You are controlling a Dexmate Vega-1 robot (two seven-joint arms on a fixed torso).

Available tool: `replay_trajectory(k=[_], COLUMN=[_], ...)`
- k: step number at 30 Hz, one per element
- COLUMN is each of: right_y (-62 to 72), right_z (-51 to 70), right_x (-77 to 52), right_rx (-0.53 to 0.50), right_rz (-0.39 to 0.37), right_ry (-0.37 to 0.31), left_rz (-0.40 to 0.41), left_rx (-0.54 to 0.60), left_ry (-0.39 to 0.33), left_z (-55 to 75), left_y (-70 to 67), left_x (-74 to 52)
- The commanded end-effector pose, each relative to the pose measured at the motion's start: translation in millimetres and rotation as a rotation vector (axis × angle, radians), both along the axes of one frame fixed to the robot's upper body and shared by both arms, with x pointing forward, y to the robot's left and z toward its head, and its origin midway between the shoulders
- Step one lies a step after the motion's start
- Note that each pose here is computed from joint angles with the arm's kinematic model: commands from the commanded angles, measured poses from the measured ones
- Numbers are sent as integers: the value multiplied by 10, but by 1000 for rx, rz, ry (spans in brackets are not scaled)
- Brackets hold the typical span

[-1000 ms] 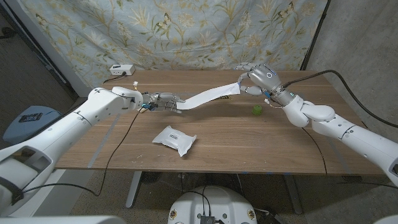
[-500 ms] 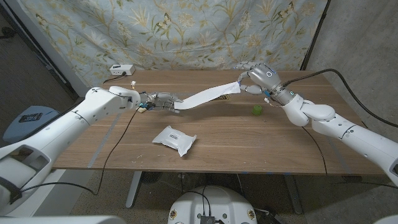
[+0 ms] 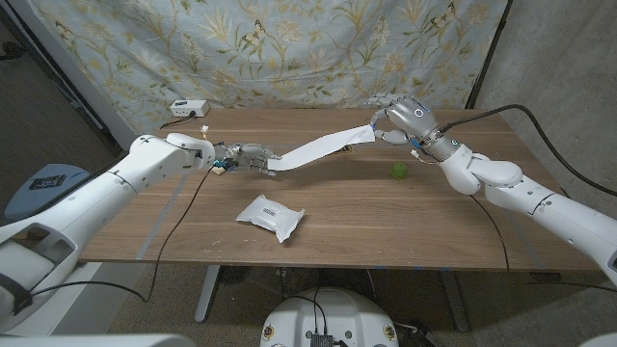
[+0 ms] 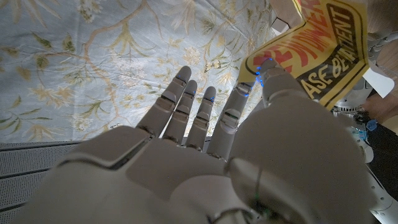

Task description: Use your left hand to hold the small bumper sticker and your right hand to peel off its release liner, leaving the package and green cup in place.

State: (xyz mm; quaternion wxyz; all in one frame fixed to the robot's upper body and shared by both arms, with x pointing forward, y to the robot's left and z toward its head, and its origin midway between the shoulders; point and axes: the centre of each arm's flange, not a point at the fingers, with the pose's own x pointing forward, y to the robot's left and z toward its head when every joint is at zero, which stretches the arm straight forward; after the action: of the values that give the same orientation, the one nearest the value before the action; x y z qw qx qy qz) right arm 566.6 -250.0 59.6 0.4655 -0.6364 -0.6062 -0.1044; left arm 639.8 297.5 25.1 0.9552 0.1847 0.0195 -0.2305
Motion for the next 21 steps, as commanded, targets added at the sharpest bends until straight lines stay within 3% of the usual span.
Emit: replay_trajectory(k=[1,21], right_y=[-55,-140], right_z=[42,105], right_x=[-18,-5], right_rx=[1,8], right_rz=[-18,-48], right_ry=[-4,-14], left_rz=[-3,10], left_rx=[2,21], left_ry=[13,24], left_z=[-33,-37], left_y=[32,146], left_x=[18,58])
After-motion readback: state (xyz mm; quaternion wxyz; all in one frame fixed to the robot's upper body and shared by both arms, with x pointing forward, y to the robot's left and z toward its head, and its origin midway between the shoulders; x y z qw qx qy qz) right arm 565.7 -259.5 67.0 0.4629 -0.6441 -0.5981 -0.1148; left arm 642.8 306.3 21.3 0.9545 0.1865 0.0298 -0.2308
